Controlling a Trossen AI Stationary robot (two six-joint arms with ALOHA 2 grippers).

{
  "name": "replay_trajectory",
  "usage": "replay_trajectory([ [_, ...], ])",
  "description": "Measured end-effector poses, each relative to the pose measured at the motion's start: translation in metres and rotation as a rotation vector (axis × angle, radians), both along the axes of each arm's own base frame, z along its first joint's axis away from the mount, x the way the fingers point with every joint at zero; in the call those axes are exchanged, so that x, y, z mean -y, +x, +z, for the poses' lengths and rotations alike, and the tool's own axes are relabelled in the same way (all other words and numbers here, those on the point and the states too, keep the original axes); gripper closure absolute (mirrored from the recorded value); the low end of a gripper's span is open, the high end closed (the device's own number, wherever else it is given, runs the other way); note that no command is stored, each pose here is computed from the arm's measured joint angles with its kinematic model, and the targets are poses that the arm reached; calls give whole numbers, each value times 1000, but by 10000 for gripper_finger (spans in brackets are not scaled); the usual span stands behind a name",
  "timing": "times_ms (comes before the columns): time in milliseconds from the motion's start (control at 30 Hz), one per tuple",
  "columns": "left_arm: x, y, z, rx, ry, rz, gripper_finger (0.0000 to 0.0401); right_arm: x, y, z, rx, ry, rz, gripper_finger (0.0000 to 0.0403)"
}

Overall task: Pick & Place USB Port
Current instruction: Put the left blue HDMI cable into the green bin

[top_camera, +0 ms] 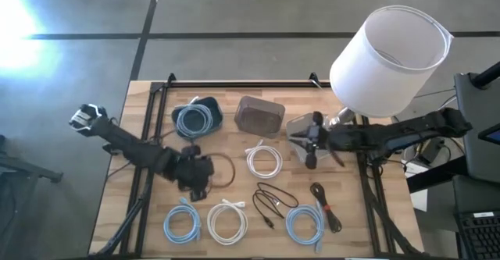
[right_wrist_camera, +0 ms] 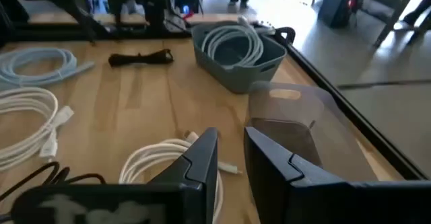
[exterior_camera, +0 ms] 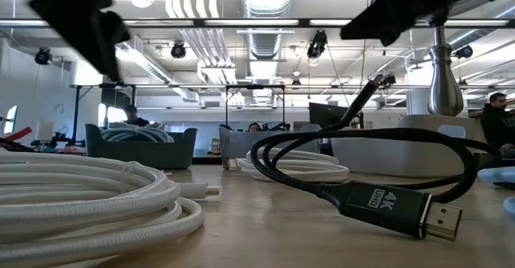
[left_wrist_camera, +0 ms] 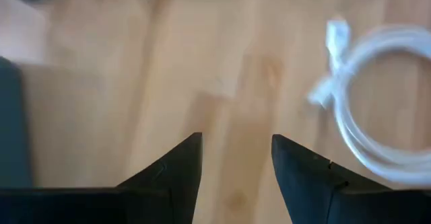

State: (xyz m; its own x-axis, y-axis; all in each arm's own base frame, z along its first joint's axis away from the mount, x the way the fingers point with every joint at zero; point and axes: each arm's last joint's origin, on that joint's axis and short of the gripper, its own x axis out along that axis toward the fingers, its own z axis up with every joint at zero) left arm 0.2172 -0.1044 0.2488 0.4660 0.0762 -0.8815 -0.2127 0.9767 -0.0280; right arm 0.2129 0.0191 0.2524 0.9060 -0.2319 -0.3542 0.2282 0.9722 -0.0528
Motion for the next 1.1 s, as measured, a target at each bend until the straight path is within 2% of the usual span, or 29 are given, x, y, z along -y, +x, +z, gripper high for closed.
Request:
replay_trajectory([
  [200, 38, -29, -24, -61, -123, -17, 220, -6, 46, 0, -96, -69, 28, 329],
  [400, 66, -43, -52, -35, -206, -25, 220, -12, 82, -15, -293, -132, 57, 292],
  [600, 75, -49, -74, -127, -190, -27, 220, -17, 117, -19, -368, -148, 65, 249],
  [733, 78, -50, -82, -211, -220, -49, 220, -19, 134, -21, -432, -159, 70, 229],
  [967, 80, -48, -96, -273, -155, -81, 221, -21, 150, -26, -529, -179, 72, 214],
  [1100, 81, -47, -98, -266, -155, -75, 238, -21, 151, -22, -533, -191, 78, 213],
])
